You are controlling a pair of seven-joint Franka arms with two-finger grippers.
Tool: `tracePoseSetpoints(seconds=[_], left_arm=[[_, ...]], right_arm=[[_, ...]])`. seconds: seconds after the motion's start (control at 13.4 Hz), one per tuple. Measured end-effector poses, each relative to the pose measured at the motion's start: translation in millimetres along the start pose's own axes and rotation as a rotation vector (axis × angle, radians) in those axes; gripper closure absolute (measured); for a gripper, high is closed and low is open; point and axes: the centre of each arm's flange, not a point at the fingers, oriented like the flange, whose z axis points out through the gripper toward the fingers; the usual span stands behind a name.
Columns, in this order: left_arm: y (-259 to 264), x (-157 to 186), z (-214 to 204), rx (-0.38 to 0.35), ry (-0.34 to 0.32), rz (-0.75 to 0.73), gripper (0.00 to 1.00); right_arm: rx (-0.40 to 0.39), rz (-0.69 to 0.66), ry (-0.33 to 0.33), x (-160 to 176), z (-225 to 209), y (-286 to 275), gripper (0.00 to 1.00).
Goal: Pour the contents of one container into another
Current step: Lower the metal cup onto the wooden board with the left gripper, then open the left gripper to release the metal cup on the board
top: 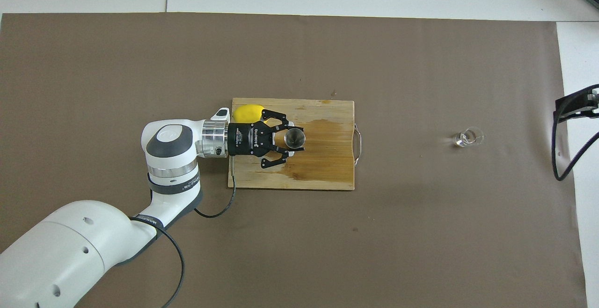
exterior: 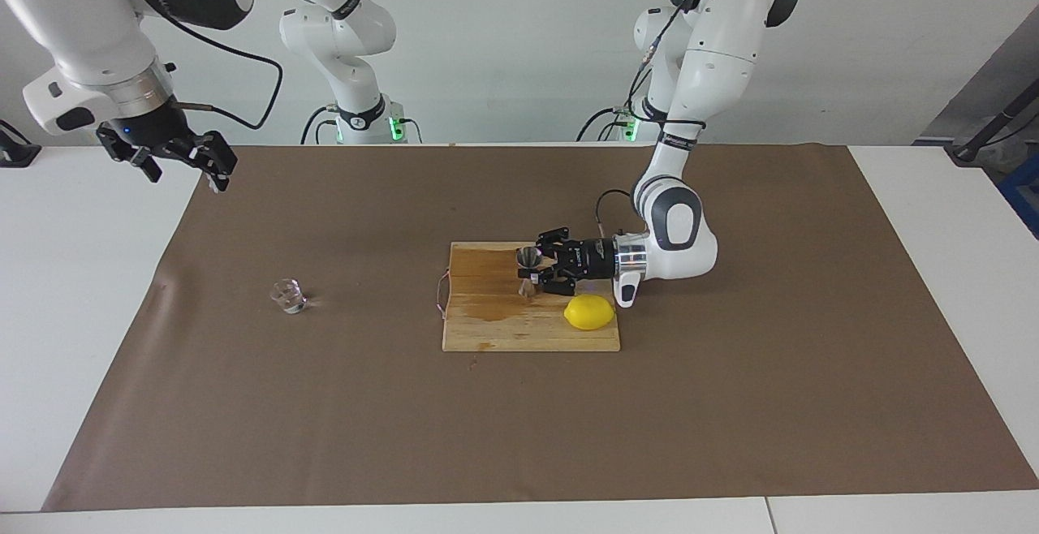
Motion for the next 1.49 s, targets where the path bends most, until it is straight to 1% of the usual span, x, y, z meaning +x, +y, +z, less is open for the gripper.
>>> tracePoseSetpoints(seconds=[0.3, 0.37, 0.45, 0.6, 0.67, 0.75, 0.82, 0.9, 0.97, 1.49], left_arm=[[0.1, 0.1, -0.1, 0.000, 0.000, 0.001, 0.54], [0.3, -0.1, -0.1, -0.001, 0.000, 0.002, 0.50], [0.5, -0.2, -0.2, -0.001, -0.001, 0.002, 0.49], [0.6, -0.3, -0.2, -0.002, -0.001, 0.003, 0.29], [0.6, -0.3, -0.3, -0.002, -0.001, 0.003, 0.24], [0.7, -0.4, -0.3, -0.003, -0.002, 0.003, 0.24], [1.0, -0.5, -0.3, -0.006, -0.004, 0.002, 0.17], [1.2, -0.6, -0.3, -0.009, -0.005, 0.001, 0.05], [1.3, -0.6, -0.5, -0.010, -0.006, 0.001, 0.00], [1.6, -0.6, -0.6, -0.013, -0.008, -0.002, 0.00]], right_arm=[[0.000, 0.000, 0.000, 0.0, 0.0, 0.0, 0.00], [0.000, 0.000, 0.000, 0.0, 0.0, 0.0, 0.00], [0.000, 0.000, 0.000, 0.0, 0.0, 0.0, 0.00], [0.000, 0.000, 0.000, 0.0, 0.0, 0.0, 0.00], [0.000, 0.000, 0.000, 0.0, 0.0, 0.0, 0.00], [0.000, 0.000, 0.000, 0.0, 0.0, 0.0, 0.00], [0.000, 0.000, 0.000, 0.0, 0.0, 0.0, 0.00], [0.000, 0.000, 0.000, 0.0, 0.0, 0.0, 0.00], [0.000, 0.000, 0.000, 0.0, 0.0, 0.0, 0.00], [0.000, 0.000, 0.000, 0.0, 0.0, 0.0, 0.00]])
